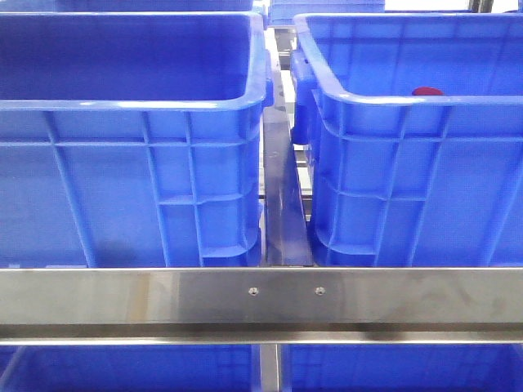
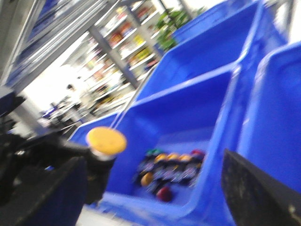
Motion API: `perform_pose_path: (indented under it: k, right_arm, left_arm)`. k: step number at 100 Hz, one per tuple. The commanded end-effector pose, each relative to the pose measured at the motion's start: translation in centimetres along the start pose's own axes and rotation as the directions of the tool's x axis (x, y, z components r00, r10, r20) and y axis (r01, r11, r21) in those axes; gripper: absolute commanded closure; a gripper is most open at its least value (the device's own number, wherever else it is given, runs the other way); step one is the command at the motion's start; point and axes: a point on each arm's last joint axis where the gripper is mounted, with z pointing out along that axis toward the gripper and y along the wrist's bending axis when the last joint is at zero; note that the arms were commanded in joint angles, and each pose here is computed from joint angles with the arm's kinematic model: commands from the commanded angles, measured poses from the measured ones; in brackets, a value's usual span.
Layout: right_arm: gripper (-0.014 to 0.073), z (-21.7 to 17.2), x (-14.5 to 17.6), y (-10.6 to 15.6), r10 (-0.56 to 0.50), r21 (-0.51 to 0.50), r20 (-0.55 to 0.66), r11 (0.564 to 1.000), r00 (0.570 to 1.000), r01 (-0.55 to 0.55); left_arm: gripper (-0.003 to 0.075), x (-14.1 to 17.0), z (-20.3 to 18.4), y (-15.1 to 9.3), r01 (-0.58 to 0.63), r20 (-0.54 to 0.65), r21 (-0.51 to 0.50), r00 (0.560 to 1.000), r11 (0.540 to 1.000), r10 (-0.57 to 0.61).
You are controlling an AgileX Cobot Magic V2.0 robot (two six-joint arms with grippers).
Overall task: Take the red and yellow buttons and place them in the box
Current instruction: 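Pass the yellow button from the left gripper to the right gripper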
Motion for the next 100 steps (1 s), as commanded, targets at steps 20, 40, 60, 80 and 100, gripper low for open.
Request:
perform_pose_path:
  k: [20, 40, 60, 80, 100]
  right_arm:
    - [-0.0007, 4.3, -1.5, 1.0, 0.222, -0.232, -0.168, 0.938, 0.961, -0.257]
    - [-0.0007, 7.3, -3.0, 0.9, 0.245, -0.297, -0.249, 0.902, 0.937, -0.314]
    - [-0.0007, 9.9, -3.4, 0.7, 0.263, -0.322, -0.316, 0.874, 0.912, -0.363]
    - [-0.0006, 12.0, -3.2, 1.1, 0.257, -0.342, -0.37, 0.856, 0.893, -0.388]
    - [0.0167, 12.5, -3.5, 1.3, 0.247, -0.355, -0.37, 0.853, 0.896, -0.381]
  left_arm:
    - [0.0739, -1.6, -1.6, -0.1, 0.0, 0.119, 0.012, 0.993, 1.0, -0.002]
    - [0.0739, -1.6, -1.6, -0.1, 0.0, 0.119, 0.012, 0.993, 1.0, -0.002]
    - [0.0739, -1.6, -1.6, -0.1, 0.0, 0.119, 0.012, 0.993, 1.0, -0.002]
    - [0.0739, -1.6, -1.6, -0.1, 0.0, 0.119, 0.012, 0.993, 1.0, -0.002]
    - [0.0739, -1.6, -1.6, -0.1, 0.0, 0.119, 0.012, 0.993, 1.0, -0.002]
